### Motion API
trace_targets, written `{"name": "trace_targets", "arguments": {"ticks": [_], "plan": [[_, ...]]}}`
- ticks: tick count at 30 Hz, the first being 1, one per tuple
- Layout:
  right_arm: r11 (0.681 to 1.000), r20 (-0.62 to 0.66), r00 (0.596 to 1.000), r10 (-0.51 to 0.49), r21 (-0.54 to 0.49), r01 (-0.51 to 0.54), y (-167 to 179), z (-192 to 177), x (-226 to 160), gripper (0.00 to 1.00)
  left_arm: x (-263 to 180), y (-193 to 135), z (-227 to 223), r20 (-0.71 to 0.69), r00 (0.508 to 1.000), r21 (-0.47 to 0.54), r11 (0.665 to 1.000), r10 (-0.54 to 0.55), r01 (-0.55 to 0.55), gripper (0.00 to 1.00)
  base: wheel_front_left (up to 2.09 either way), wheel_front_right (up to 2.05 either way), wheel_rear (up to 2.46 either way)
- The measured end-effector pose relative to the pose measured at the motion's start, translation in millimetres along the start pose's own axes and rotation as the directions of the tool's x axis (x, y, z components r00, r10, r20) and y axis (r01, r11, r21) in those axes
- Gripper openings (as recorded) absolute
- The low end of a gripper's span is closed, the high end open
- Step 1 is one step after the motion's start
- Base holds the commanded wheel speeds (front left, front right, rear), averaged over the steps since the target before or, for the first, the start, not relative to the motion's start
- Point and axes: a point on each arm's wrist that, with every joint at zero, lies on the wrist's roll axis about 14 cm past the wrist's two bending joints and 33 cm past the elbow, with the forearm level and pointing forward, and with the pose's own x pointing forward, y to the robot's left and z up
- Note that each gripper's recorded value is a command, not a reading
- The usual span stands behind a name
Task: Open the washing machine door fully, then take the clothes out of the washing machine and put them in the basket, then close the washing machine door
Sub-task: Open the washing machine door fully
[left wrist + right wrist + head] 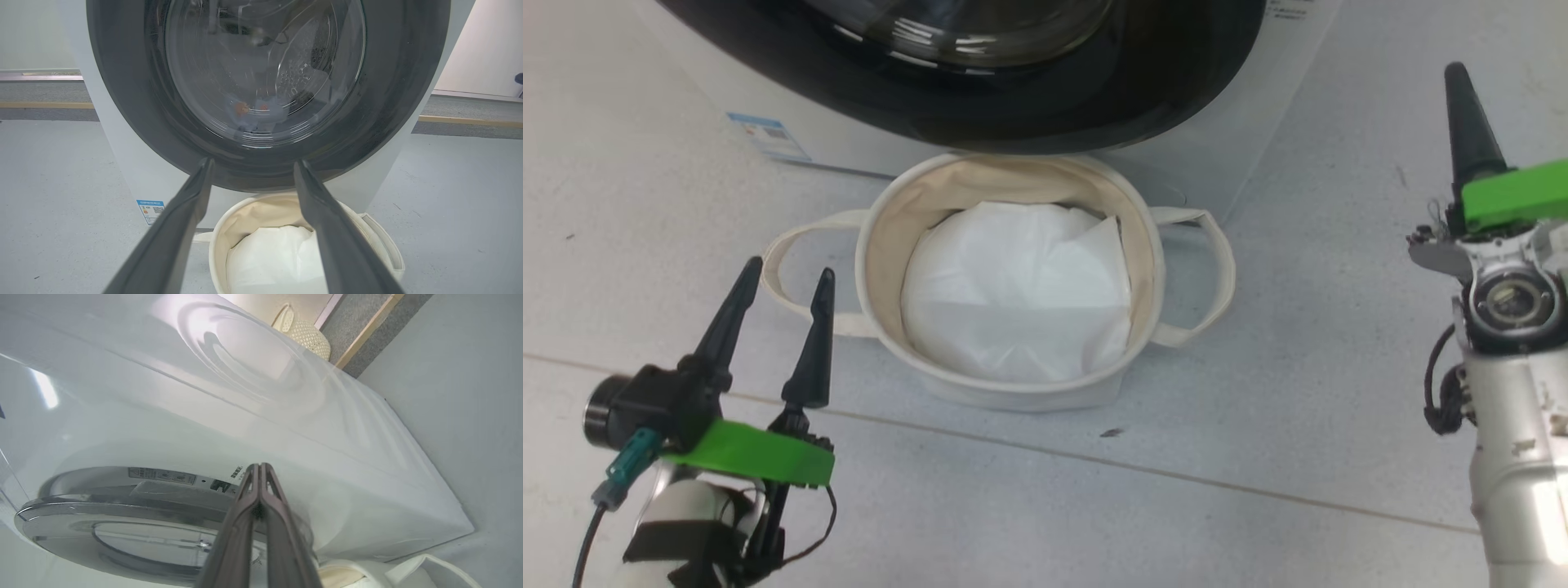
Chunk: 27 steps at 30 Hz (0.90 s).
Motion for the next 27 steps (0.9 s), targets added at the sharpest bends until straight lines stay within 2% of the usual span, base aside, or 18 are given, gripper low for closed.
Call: {"name": "trace_targets", "arguments": {"ticks": [3, 8, 15, 27], "plan": [[0.994, -0.047, 0.999, -0.006, 0.108, 0.011, -5, -10, 14, 0.0, 4, 4, -3, -0.002, 1.0, 0.005, 1.0, 0.011, -0.011, 1.0, 0.0, 0.0, 0.0], [0.974, -0.111, 0.993, 0.031, 0.225, -0.006, -1, -23, 39, 0.0, 10, 11, -10, -0.013, 0.999, -0.002, 0.999, 0.033, -0.033, 1.0, 0.0, 0.0, 0.0], [0.969, -0.257, 0.961, 0.098, 0.245, -0.033, 18, -60, 59, 0.0, 12, 18, -16, -0.025, 0.998, -0.004, 0.998, 0.055, -0.055, 1.0, 0.0, 0.0, 0.0], [0.966, -0.339, 0.922, 0.188, 0.235, -0.11, 54, -80, 85, 0.0, 10, 28, -23, -0.038, 0.995, -0.005, 0.995, 0.097, -0.097, 1.0, 0.0, 0.0, 0.0]]}}
